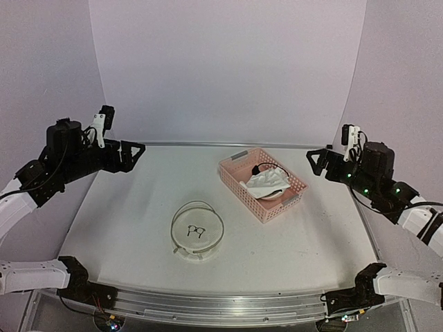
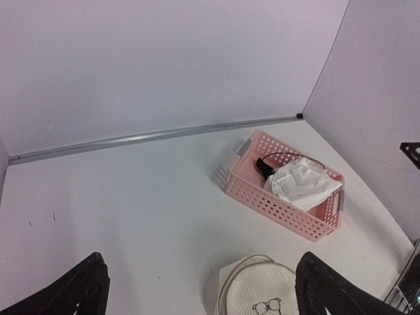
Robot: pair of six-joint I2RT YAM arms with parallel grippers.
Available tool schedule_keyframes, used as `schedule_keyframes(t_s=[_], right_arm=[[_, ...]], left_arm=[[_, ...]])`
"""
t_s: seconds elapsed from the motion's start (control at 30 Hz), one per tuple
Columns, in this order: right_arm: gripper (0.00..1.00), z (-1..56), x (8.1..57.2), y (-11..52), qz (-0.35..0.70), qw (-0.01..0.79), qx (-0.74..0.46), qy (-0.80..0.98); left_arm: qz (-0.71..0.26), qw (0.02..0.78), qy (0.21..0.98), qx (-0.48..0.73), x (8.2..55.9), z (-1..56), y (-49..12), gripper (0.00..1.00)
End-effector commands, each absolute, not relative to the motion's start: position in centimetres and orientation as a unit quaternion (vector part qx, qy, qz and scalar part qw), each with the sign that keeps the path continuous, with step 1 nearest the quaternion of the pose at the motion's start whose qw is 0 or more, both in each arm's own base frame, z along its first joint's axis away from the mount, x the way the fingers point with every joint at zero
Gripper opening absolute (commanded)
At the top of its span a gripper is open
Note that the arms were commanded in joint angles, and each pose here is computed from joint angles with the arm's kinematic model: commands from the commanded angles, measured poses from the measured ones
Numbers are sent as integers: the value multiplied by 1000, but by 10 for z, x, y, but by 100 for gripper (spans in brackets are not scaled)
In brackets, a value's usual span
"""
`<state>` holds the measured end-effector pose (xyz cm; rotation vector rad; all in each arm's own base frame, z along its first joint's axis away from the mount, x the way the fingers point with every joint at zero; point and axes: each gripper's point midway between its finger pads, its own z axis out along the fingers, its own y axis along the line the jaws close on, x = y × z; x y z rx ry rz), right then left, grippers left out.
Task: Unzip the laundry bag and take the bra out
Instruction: Reset both arms
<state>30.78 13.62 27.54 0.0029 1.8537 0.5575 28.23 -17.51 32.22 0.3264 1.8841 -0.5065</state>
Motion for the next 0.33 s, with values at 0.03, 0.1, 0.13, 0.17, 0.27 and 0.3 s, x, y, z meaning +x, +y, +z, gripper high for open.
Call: schedule_keyframes(t_s=[0.03,0.1,0.13,0.17,0.27,0.3], right_arm=[[98,298,309,137,245,588,-1,771],[98,299,307,138,248,593,-7,766],[98,300,305,140,252,594,-15,764],[98,299,304,141,253,593,-20,764],[98,299,303,151,277,580,-28,766],[98,299,303,152,280,577,-29,767]], left_arm=[[-243,615,738,136,271,363,-170,99],[-242,614,739,136,272,362,-170,99],[-242,612,741,136,273,361,-171,99],[-242,611,742,136,274,360,-171,99],[-240,605,747,136,277,354,-173,99],[-240,603,748,136,277,353,-174,99]])
